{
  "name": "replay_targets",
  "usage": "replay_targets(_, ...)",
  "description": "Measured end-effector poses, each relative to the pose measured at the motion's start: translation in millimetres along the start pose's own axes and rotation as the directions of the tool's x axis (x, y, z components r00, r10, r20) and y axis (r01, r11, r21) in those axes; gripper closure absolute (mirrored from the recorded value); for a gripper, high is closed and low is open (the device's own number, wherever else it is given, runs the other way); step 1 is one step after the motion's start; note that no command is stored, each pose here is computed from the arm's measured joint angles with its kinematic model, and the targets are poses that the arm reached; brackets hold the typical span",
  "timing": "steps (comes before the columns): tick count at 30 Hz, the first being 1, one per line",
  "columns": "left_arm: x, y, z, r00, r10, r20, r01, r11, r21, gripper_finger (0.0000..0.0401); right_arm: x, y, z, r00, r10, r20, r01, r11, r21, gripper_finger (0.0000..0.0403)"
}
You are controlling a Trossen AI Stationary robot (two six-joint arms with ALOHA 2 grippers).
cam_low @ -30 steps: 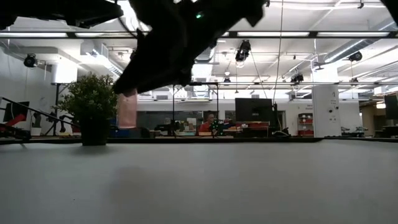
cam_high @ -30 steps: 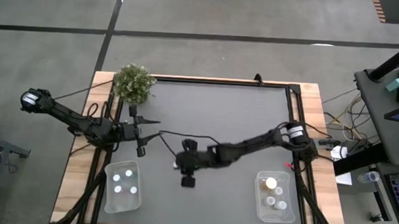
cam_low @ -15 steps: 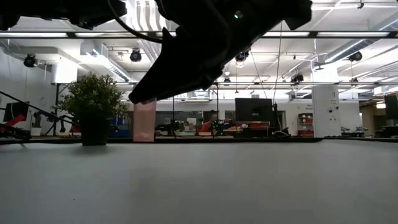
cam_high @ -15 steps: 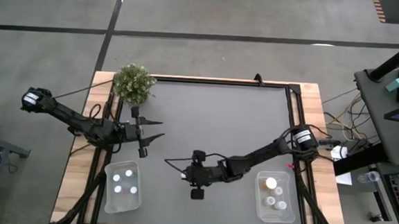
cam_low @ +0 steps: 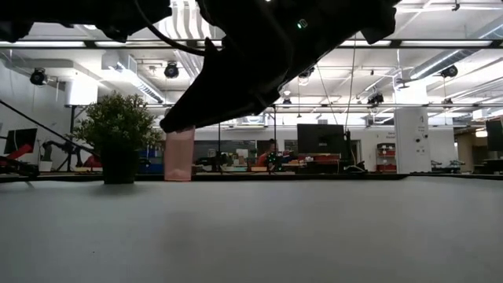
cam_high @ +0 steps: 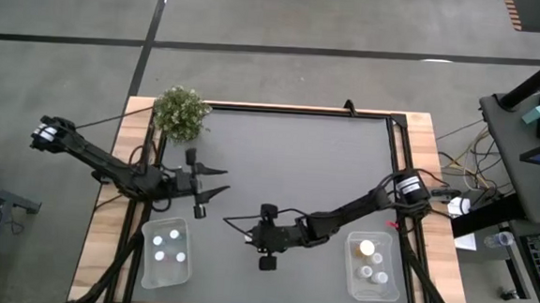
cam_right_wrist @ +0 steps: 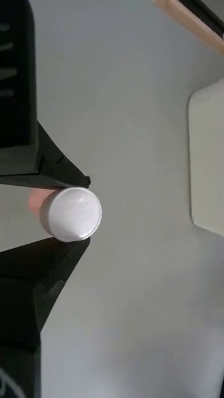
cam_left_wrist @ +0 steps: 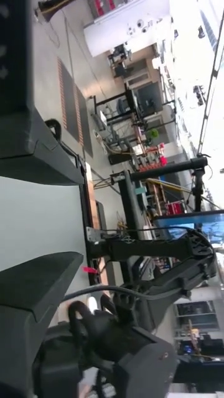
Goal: Pick and place medicine bottles into bin by pill shape (circle, oval)
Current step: Put the orange tablet bottle into the gray bin
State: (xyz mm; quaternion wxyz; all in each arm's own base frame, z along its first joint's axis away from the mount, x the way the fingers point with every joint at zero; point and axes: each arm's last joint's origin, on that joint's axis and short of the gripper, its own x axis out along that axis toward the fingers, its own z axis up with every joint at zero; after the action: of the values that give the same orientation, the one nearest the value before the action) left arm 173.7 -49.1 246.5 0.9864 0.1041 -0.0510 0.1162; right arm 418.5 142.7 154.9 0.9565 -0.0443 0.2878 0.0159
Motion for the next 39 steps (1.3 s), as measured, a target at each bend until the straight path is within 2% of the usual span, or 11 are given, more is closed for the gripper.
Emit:
replay_targets(15,15.2,-11.5,0.4,1.000,-0.002,0.017,0.002,1.000,-0.022,0.0235,5.9,0.6,-9.7,1.000,0.000,-0.021,0.001,1.000,0.029,0.0295)
replay_targets(30,16.3,-12.1,1.0,1.000,-0.002,0.015,0.003,1.000,-0.022,0.0235,4.4,0.1,-10.0,1.000,-0.001,-0.028,0.002,1.000,0.023,0.0207)
replay_targets(34,16.5,-12.4,0.5,1.000,-0.003,0.012,0.003,0.999,-0.035,0.0235,-14.5,-3.3,6.3,1.000,-0.005,-0.016,0.005,1.000,-0.009,0.0202)
replay_targets(37,16.7,-12.9,-0.1,1.000,-0.005,0.009,0.006,0.995,-0.096,0.0235,-37.9,-2.2,21.1,1.000,-0.008,-0.002,0.008,0.998,-0.060,0.0205)
replay_targets(39,17.4,-13.8,-1.3,1.000,-0.006,0.004,0.007,0.989,-0.145,0.0235,-54.3,2.9,21.1,0.999,-0.044,0.009,0.044,0.992,-0.114,0.0208)
